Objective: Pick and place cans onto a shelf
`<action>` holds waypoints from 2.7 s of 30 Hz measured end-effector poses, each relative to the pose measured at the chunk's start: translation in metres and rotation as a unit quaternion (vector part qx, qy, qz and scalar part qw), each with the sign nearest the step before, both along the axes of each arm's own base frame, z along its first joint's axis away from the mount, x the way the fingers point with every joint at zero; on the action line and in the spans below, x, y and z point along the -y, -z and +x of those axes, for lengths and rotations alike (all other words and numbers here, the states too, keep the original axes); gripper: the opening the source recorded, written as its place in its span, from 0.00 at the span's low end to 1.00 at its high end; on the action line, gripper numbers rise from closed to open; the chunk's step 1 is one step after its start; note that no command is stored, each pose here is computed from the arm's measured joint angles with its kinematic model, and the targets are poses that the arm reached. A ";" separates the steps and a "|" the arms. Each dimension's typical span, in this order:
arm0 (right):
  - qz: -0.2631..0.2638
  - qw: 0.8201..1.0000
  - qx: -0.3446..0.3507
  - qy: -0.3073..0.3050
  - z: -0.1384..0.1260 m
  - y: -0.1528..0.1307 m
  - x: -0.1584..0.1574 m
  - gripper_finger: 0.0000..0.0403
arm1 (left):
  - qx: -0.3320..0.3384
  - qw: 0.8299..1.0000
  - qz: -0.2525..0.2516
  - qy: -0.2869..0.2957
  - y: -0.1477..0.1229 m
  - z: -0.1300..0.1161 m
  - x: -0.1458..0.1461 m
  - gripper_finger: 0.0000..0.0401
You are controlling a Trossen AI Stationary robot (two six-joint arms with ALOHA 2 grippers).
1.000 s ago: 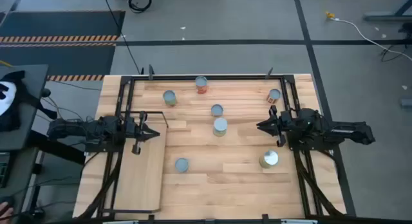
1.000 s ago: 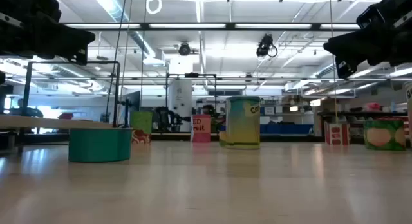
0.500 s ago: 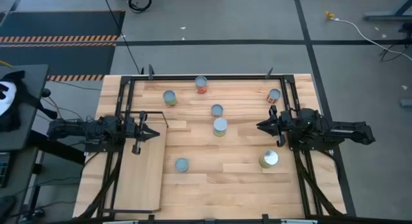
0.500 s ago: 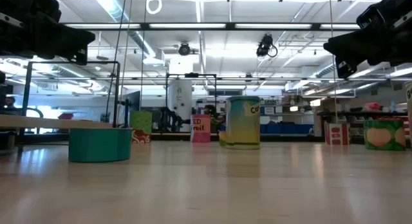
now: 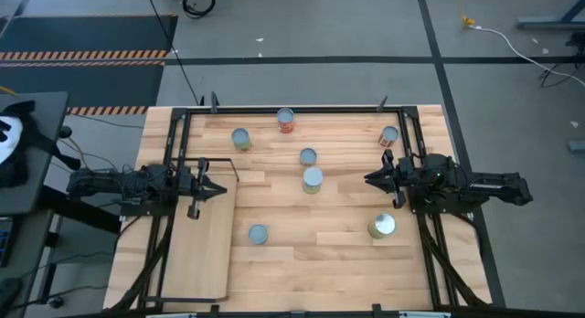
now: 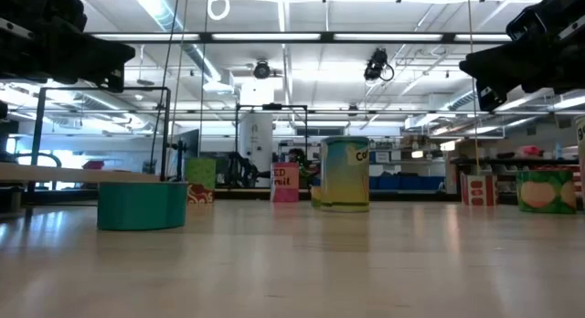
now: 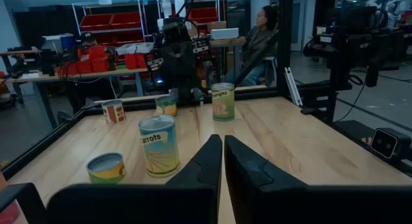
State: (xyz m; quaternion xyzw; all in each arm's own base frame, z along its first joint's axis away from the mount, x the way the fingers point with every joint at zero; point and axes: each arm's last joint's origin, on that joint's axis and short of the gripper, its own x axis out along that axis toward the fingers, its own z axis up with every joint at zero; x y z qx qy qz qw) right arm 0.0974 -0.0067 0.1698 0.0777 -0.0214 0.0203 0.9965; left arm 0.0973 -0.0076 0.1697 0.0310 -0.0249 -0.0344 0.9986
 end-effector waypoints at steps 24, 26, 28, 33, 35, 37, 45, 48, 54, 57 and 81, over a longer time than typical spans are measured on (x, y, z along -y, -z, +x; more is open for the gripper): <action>0.000 1.000 0.000 0.000 0.000 0.000 0.000 0.16 | 0.000 1.000 0.000 0.000 0.000 0.000 0.000 0.06; 0.000 1.000 0.000 0.000 0.000 0.000 0.000 0.16 | 0.000 1.000 0.000 0.000 0.000 0.000 0.000 0.06; 0.000 1.000 0.000 0.000 0.000 0.000 0.000 0.16 | 0.001 1.000 -0.015 0.002 0.000 0.000 0.000 0.06; 0.000 1.000 0.000 0.000 0.000 0.000 0.000 0.16 | 0.024 0.997 -0.067 0.008 -0.005 0.000 0.000 0.06; 0.000 1.000 0.000 0.000 0.000 0.000 0.000 0.16 | 0.045 0.997 -0.065 0.009 -0.010 -0.001 0.000 0.06; 0.000 1.000 0.000 0.000 0.000 0.000 0.000 0.16 | 0.061 0.994 -0.089 0.013 -0.015 -0.002 0.000 0.06; 0.000 1.000 0.002 0.000 0.000 0.000 0.000 0.16 | -0.030 0.972 -0.234 -0.018 -0.096 -0.003 -0.002 0.02; 0.000 1.000 0.003 0.000 0.000 -0.001 0.000 0.16 | -0.094 0.961 -0.255 -0.059 -0.136 0.005 -0.002 0.02; 0.000 1.000 0.004 0.000 0.000 -0.001 0.000 0.16 | -0.198 0.919 -0.249 -0.233 -0.204 0.039 -0.013 0.02; 0.000 1.000 0.004 0.000 0.000 -0.001 0.000 0.16 | -0.247 0.888 -0.235 -0.309 -0.224 0.064 -0.029 0.02; -0.001 1.000 0.004 0.000 0.000 -0.001 0.000 0.16 | -0.511 0.644 -0.355 -0.445 -0.119 0.124 -0.205 0.61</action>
